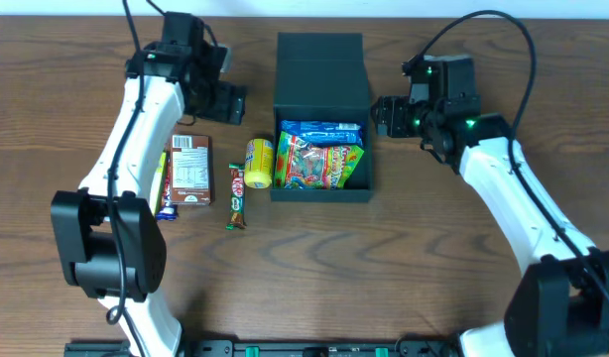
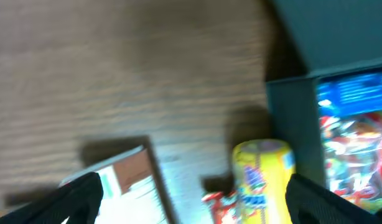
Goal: Pack container
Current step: 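Withdraw the right gripper up and to the right of the box, then grasp the brown snack box with the left gripper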
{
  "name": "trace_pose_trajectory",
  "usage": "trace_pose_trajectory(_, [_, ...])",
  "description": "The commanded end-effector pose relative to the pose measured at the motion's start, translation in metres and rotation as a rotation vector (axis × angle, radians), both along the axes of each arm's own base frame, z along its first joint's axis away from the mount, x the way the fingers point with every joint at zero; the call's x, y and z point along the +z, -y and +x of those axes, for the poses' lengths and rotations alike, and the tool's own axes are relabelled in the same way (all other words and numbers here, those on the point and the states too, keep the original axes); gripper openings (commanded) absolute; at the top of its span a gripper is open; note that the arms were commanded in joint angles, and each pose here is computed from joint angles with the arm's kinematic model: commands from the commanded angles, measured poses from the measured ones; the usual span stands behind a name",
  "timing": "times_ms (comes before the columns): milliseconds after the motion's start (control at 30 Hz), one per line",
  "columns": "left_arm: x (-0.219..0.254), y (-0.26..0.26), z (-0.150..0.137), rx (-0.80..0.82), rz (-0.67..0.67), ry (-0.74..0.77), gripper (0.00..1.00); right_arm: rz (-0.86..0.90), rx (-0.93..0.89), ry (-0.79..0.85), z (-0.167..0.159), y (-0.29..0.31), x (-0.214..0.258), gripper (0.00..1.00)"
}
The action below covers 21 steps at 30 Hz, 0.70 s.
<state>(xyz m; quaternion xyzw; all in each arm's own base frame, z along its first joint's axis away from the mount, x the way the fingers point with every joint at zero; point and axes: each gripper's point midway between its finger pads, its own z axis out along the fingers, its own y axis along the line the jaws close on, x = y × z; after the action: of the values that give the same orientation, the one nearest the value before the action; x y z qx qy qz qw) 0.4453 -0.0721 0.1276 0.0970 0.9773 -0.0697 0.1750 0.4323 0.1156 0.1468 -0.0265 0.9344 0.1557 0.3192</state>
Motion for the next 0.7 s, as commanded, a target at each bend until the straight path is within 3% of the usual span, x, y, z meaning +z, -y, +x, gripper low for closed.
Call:
trace_pose_trajectory(0, [0.005,-0.019,-0.009,0.026,0.093,-0.009,0.95,-0.013,-0.005,0.008,0.001,0.004,0.005,0.93])
trace_pose_trajectory(33, [0.004,-0.021,-0.013,0.016,0.107,-0.024,0.96,-0.013,-0.005,0.005,0.000,0.004,0.004,0.99])
trace_pose_trajectory(167, [-0.001,-0.025,-0.027,-0.035,0.145,-0.077,0.95,-0.013,-0.005,0.009,0.001,0.004,0.006,0.99])
trace_pose_trajectory(400, [-0.001,-0.012,-0.032,-0.049,0.067,-0.097,0.95,-0.013,-0.005,0.004,0.000,0.004,0.005,0.99])
trace_pose_trajectory(667, [-0.016,-0.048,-0.051,0.085,0.246,-0.180,0.96,-0.026,0.006,-0.015,-0.005,0.005,0.001,0.99])
